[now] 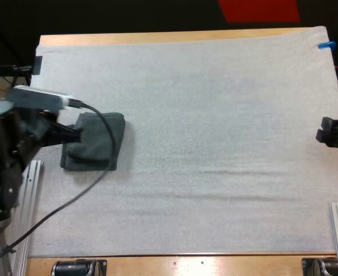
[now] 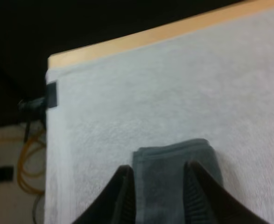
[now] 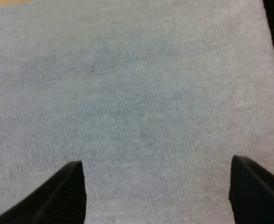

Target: Pick towel from pile fold and stack

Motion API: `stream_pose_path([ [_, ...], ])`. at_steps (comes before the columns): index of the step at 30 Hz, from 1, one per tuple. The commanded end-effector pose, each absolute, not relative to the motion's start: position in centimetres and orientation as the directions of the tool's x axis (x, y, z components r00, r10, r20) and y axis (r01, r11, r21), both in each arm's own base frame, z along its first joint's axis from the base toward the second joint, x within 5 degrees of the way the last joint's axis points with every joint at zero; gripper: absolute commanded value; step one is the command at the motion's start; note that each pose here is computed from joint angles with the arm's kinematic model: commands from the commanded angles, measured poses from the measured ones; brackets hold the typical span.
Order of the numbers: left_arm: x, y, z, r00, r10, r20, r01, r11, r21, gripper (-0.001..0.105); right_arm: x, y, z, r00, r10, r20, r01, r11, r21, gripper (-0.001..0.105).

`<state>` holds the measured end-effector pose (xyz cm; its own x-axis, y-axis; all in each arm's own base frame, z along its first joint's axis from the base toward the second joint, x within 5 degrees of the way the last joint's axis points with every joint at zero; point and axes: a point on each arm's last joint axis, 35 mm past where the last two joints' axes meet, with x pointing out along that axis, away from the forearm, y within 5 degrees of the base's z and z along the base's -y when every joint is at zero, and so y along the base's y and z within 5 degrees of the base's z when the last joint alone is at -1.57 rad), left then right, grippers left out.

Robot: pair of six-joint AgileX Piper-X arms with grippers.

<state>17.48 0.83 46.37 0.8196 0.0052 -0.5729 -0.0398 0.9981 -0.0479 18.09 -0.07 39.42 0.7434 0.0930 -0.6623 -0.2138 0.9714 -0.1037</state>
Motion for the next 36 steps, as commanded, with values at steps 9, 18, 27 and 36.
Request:
stream_pose_path([
  [9, 11.7, 0.7, 43.8, 0.876, 0.000, -0.483, -0.113, 0.973, -0.204, 0.024, 13.9, 0.0, 41.5, 0.812, 0.095, -0.576, -0.246, 0.950, -0.191, 0.063],
  [18, 5.8, 0.5, 38.3, 0.905, 0.100, -0.413, -0.158, 0.981, -0.109, 0.024, 10.0, 0.1, 42.6, 0.883, 0.092, -0.460, -0.233, 0.937, -0.259, 0.063],
  [27, -0.1, 0.1, 35.8, 0.947, 0.103, -0.303, -0.118, 0.993, -0.031, 0.024, 5.3, 0.3, 39.4, 0.922, 0.091, -0.376, -0.184, 0.958, -0.219, 0.063],
  [36, -2.7, -0.1, 31.7, 0.817, 0.094, -0.570, -0.129, 0.991, -0.022, 0.024, 0.9, 0.4, 35.9, 0.964, 0.090, -0.249, -0.128, 0.982, -0.142, 0.063],
])
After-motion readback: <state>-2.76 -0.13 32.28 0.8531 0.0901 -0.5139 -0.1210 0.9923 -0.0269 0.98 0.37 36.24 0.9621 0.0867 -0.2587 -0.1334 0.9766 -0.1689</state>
